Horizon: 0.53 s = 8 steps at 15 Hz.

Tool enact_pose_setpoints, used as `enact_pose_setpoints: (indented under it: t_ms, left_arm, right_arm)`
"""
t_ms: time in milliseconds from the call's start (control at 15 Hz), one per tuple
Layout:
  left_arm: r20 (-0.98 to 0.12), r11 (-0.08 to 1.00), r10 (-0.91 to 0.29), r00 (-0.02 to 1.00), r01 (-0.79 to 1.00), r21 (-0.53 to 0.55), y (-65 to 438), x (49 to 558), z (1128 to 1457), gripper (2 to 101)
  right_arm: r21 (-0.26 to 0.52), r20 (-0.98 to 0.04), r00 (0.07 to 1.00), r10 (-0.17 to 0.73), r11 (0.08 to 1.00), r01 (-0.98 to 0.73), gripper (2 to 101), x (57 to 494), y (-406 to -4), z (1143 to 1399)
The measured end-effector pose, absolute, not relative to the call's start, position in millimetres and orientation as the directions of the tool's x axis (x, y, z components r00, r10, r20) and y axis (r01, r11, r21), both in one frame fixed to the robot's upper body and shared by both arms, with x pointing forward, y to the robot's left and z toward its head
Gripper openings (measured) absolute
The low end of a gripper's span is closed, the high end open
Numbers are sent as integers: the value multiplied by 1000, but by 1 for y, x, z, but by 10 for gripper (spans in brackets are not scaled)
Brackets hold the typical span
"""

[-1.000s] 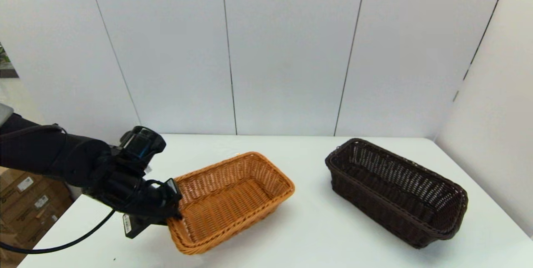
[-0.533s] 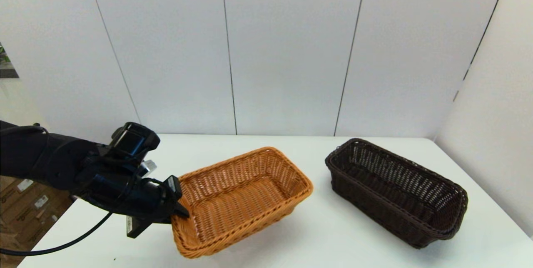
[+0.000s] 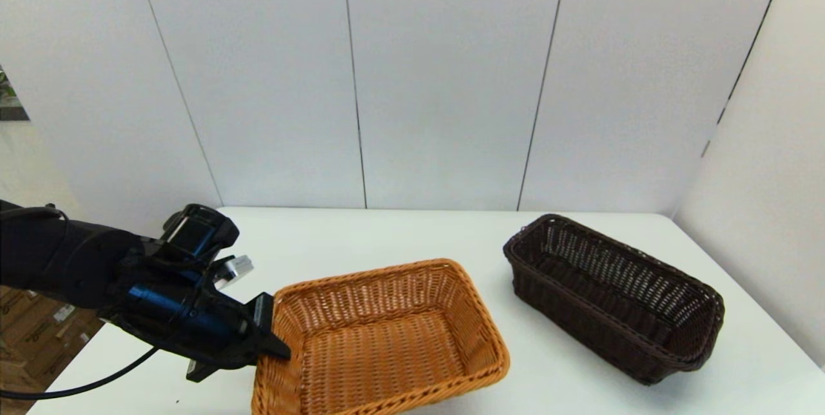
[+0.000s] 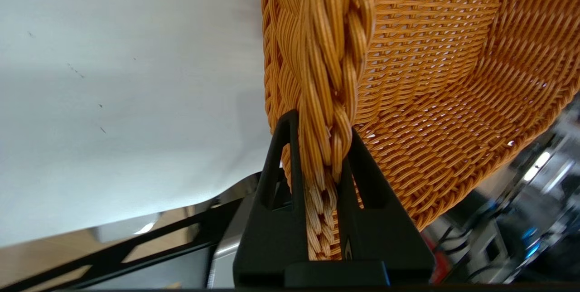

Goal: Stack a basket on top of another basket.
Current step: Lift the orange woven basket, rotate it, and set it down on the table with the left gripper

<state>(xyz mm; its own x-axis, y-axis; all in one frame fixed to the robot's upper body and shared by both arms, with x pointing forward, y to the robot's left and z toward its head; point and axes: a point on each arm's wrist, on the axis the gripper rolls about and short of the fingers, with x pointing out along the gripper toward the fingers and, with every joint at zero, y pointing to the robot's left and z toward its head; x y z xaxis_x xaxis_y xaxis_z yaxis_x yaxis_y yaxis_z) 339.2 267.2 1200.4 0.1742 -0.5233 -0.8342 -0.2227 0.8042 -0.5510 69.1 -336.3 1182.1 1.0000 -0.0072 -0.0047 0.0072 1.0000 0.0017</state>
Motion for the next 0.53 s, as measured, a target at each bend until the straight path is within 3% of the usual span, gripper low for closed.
enact_pose_setpoints:
  t_ms: [533]
  left_arm:
    - [-818, 818, -566, 102, -59, -573, 293, 348, 1203, 141]
  right_arm:
    - [2, -5, 1000, -8, 1000, 8, 973, 69, -336, 1182]
